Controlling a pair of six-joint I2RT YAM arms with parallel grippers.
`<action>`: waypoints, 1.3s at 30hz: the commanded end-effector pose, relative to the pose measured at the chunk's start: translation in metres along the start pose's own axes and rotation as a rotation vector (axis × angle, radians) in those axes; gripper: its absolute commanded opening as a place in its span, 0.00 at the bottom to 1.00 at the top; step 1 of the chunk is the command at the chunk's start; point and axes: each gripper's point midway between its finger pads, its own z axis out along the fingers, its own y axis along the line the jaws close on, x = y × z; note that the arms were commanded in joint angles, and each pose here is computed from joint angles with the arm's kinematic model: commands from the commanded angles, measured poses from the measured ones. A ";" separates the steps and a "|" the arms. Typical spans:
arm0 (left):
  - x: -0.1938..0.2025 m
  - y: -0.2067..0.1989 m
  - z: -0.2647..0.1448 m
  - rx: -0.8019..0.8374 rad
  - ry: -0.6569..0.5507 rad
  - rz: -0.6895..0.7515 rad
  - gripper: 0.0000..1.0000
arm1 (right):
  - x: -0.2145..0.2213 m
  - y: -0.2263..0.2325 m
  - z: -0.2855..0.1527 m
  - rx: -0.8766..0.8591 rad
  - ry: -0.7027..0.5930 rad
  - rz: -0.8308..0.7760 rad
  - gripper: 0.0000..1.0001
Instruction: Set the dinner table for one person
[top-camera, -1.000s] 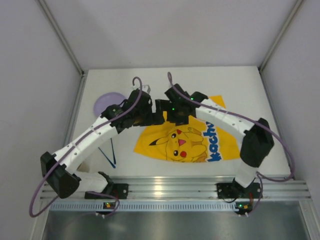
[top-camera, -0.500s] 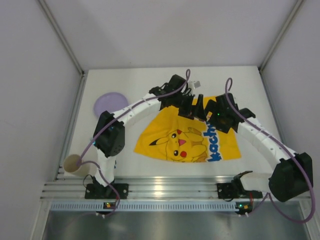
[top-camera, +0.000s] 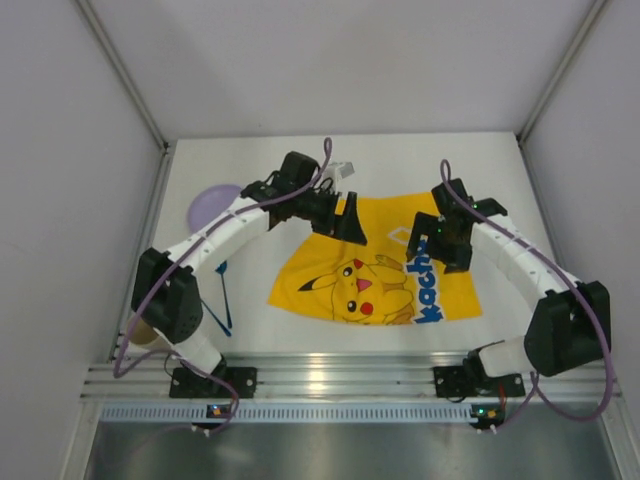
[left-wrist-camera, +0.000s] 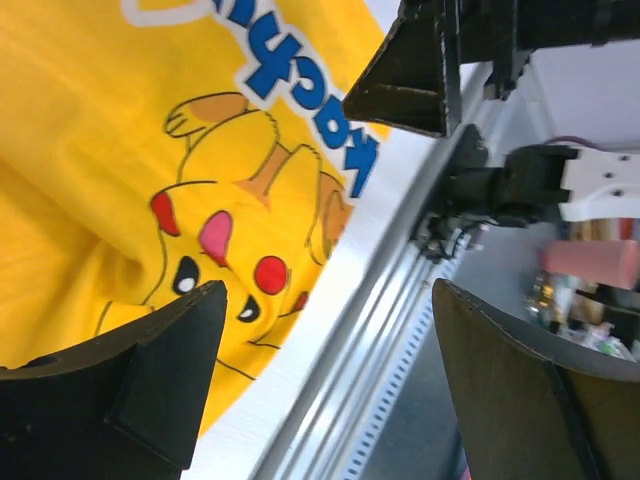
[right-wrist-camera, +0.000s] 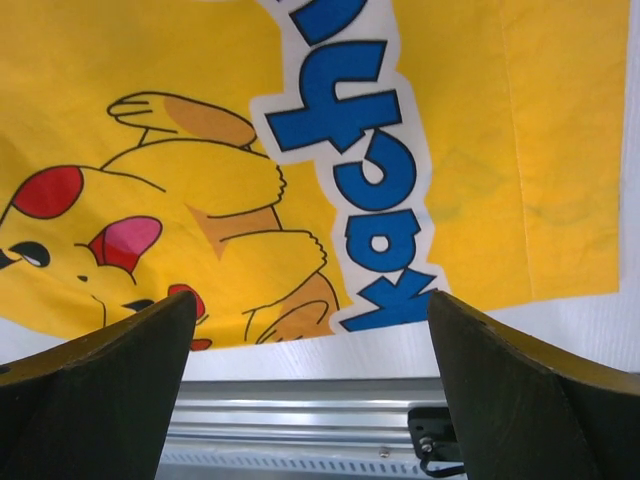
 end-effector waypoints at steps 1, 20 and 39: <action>-0.008 0.046 -0.008 -0.300 -0.080 0.109 0.89 | -0.020 0.011 -0.007 -0.037 -0.004 -0.040 1.00; -0.063 0.271 0.024 -0.840 -0.030 -0.061 0.73 | 0.044 -0.027 0.007 -0.014 0.062 -0.013 1.00; -0.057 0.262 0.019 -0.926 -0.031 -0.075 0.00 | 0.056 -0.039 0.018 0.028 0.090 -0.018 1.00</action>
